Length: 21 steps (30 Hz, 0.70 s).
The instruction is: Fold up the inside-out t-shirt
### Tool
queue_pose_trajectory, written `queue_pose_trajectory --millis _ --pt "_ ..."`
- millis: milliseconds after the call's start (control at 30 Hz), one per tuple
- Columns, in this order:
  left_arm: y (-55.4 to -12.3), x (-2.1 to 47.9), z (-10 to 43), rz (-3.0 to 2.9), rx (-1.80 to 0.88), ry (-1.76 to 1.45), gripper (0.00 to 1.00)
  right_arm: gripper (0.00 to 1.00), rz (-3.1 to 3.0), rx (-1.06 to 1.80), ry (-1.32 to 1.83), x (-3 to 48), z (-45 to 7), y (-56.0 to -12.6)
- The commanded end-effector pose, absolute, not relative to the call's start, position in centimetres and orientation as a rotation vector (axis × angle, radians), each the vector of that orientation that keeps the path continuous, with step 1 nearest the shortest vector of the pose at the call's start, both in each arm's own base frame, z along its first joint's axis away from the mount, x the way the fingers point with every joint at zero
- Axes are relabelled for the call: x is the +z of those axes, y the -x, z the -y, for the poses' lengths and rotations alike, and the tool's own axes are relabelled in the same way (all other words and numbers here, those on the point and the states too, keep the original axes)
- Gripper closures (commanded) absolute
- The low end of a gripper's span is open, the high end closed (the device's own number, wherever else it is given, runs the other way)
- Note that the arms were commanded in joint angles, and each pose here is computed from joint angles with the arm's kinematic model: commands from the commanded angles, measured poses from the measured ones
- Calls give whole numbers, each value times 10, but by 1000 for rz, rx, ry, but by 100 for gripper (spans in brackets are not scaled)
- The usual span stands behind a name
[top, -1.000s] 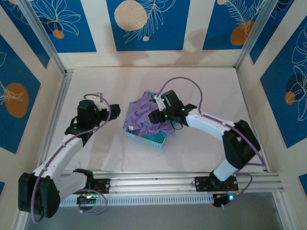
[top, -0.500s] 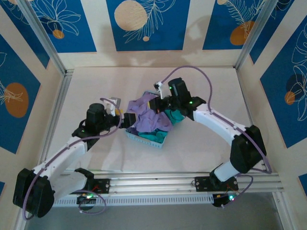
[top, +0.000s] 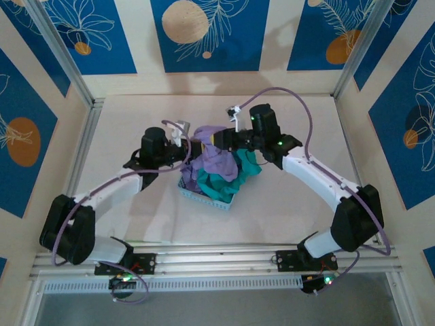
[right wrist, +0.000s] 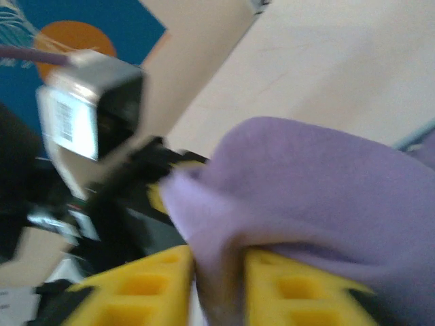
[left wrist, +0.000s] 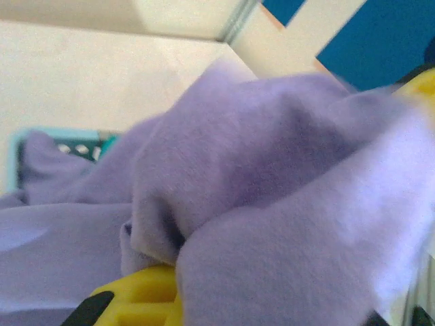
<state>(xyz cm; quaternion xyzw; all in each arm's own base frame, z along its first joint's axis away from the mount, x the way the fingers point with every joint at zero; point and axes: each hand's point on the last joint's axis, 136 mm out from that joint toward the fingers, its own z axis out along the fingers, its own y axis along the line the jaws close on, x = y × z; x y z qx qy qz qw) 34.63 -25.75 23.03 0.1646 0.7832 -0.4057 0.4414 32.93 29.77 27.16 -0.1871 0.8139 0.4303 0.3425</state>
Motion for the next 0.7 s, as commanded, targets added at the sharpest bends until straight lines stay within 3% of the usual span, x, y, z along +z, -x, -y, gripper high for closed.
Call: queue_pose_trajectory --millis 0,133,300,667 --pt "-352 297 231 -1790 -845 -367 83 58 -2080 897 449 299 -265 -331" --pt "-346 293 226 -1800 -808 -384 79 51 -2136 810 440 276 -255 -328" --pt "-350 291 212 -1842 -743 -321 94 47 -2223 699 416 243 -237 -323" --pt "-327 455 136 -1460 -539 -38 92 31 -2370 554 274 181 -201 -301"
